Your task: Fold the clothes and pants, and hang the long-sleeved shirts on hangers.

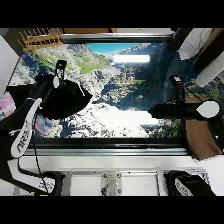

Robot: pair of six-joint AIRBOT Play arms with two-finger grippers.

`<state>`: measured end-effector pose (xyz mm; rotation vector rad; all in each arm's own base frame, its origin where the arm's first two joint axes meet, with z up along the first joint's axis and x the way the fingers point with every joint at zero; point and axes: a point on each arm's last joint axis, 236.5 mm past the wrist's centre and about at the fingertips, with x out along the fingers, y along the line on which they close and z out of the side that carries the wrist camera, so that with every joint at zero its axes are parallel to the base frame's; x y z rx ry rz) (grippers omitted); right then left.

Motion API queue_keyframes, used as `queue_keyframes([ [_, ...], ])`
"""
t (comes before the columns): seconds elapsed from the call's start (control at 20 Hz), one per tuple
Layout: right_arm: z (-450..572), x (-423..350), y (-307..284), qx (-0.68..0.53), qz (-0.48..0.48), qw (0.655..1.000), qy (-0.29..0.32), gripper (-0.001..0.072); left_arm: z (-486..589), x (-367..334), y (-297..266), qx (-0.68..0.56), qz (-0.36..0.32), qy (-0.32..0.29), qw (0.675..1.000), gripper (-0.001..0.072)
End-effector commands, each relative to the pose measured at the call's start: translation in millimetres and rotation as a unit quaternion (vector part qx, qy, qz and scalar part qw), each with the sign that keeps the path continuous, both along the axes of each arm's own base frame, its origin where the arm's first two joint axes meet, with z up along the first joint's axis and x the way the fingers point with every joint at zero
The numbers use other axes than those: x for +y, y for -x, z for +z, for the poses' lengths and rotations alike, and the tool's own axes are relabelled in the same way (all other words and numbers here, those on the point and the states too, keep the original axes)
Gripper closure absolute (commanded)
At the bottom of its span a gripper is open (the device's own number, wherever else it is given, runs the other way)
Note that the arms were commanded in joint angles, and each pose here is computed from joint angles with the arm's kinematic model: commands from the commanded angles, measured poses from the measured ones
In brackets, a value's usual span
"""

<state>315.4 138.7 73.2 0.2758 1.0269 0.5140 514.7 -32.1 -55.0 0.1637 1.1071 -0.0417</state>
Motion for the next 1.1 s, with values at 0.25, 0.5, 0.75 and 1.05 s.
queue_keyframes([
  [0.25,0,0,0,0.001,0.0,1.0,0.0,0.067,-35,-6,-4,0.081,0.011,-0.008,0.997,0.0693],
  [0.5,8,12,1,0.004,-0.002,0.999,-0.035,0.0671,67,-95,-4,0.01,-0.052,0.054,0.997,0.0693],
  [0.75,65,-28,-48,-0.127,-0.061,0.99,-0.025,0.0674,157,-258,72,-0.043,-0.206,0.141,0.967,0.0693],
  [1.05,108,-118,-55,-0.192,-0.183,0.964,-0.004,0.0674,148,-361,140,-0.033,-0.297,0.16,0.941,0.0013],
])
